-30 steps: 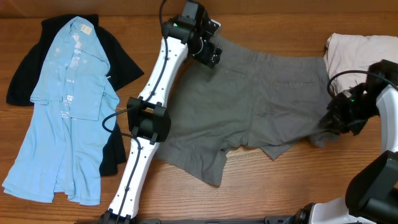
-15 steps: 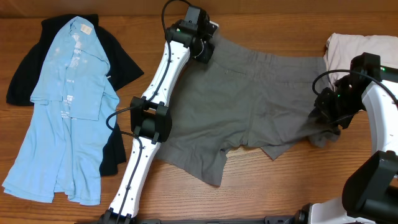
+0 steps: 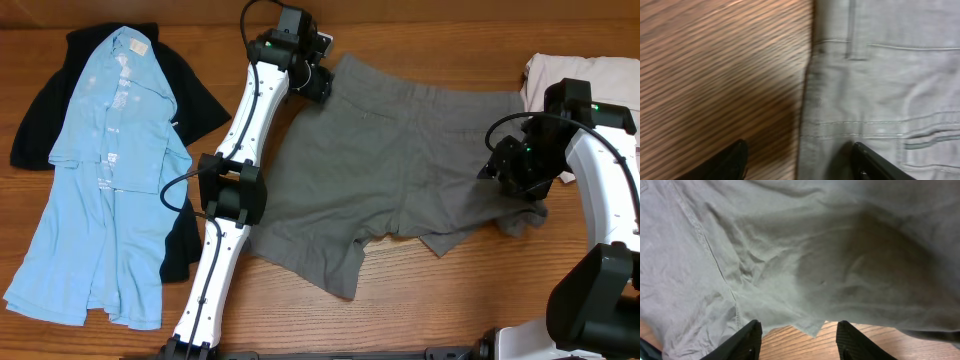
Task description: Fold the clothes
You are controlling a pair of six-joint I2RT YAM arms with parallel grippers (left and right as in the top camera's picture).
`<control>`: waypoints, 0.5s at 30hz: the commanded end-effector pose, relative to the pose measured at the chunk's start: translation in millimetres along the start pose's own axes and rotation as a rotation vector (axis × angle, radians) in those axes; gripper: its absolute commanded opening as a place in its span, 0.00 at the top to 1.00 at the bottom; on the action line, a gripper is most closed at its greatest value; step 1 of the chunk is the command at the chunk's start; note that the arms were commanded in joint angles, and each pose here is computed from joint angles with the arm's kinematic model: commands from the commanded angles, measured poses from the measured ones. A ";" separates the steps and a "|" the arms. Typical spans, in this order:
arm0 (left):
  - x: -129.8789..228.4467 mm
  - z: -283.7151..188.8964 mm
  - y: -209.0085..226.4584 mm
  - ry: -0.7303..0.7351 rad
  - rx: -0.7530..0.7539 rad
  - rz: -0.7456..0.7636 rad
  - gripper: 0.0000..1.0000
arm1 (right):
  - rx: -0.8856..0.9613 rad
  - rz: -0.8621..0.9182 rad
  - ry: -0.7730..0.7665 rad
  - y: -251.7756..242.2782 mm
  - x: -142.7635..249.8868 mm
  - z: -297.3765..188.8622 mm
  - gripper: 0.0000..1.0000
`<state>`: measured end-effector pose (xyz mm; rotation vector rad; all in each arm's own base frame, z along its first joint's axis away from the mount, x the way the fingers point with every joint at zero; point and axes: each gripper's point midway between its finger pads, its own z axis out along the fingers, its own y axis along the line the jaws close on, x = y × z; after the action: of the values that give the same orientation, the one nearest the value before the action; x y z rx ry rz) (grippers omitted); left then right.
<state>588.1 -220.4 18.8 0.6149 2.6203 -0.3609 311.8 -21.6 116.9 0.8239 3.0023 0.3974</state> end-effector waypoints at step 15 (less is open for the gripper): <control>32.7 41.5 -27.8 0.089 0.095 0.016 0.96 | -0.030 -0.031 -0.065 12.1 -9.6 -12.6 0.45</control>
<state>575.7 -255.1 8.7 0.7479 2.5737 -0.5087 316.9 -20.6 117.0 0.8048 2.9865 0.3958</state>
